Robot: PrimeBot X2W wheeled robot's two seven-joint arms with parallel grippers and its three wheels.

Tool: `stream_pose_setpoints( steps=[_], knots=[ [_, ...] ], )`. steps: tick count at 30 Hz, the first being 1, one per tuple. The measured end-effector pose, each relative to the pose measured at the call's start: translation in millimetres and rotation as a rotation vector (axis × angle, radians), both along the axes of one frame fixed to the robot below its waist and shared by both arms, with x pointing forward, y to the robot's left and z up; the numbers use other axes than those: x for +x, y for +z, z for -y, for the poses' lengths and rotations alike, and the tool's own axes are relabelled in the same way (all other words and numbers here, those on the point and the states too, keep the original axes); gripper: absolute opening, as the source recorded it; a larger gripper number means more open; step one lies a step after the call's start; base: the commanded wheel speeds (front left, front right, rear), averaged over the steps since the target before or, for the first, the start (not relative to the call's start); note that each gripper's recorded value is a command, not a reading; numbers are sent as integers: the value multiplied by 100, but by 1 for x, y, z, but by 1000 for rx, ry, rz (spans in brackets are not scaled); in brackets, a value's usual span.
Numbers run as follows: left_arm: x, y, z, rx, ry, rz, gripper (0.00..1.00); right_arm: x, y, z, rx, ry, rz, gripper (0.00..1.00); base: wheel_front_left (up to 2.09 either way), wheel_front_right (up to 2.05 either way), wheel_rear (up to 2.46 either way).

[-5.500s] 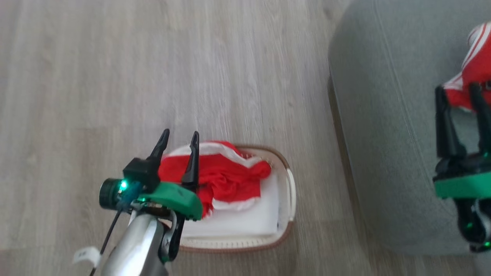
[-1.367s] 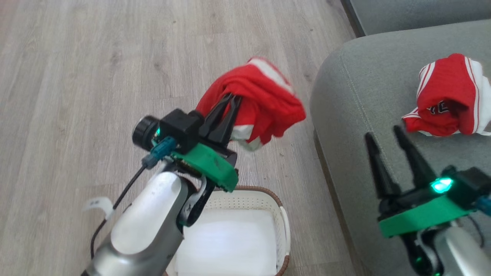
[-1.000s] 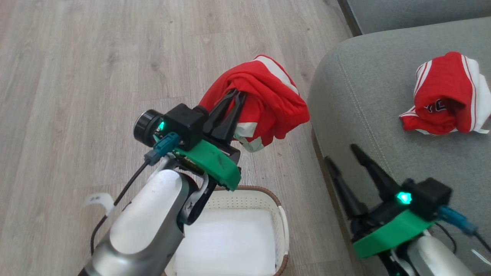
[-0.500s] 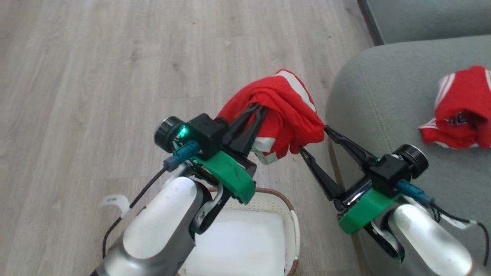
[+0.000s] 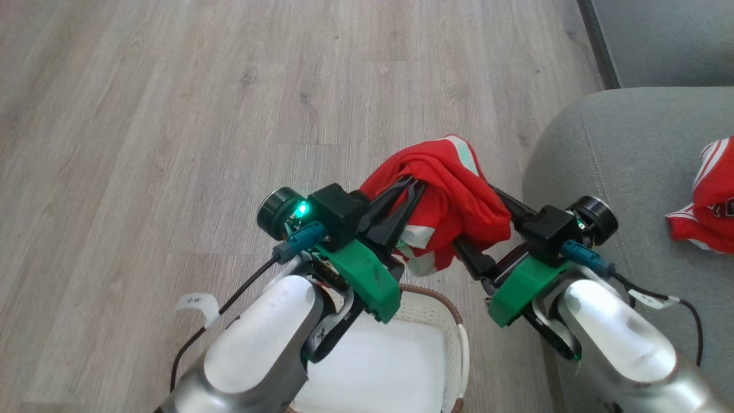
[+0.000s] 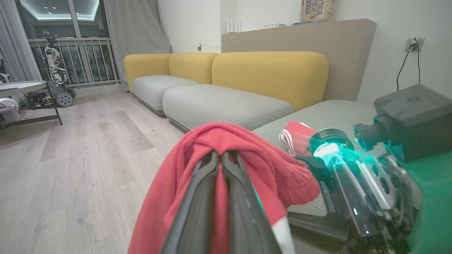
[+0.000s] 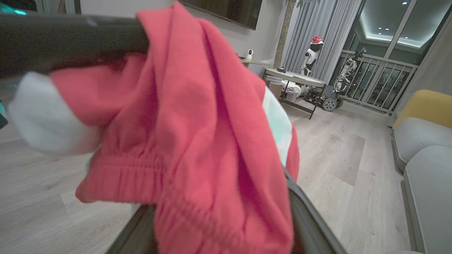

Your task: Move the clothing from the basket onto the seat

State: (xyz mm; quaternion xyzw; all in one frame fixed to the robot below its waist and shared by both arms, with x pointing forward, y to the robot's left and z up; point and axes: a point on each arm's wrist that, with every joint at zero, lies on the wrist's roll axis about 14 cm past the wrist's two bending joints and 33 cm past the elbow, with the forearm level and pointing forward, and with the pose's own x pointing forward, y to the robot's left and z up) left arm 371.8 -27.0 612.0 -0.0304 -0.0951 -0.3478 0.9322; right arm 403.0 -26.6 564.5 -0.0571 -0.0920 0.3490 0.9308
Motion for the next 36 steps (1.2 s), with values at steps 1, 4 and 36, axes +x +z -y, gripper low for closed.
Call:
stream_pose_setpoints(
  steps=[1, 4, 36],
  knots=[
    [0, 0, -1, 0, 3, -1, 0, 0, -2, -2, 0, 4, -6, 100, 0, 0, 0],
    [1, -1, -2, 1, 5, -2, 0, 0, -5, -4, 6, 4, -21, 87, 0, 0, 0],
    [-14, -27, 66, -27, -198, -88, 100, -14, 61, 160, 287, -429, 118, 0, 0, 0, 0]
  ],
)
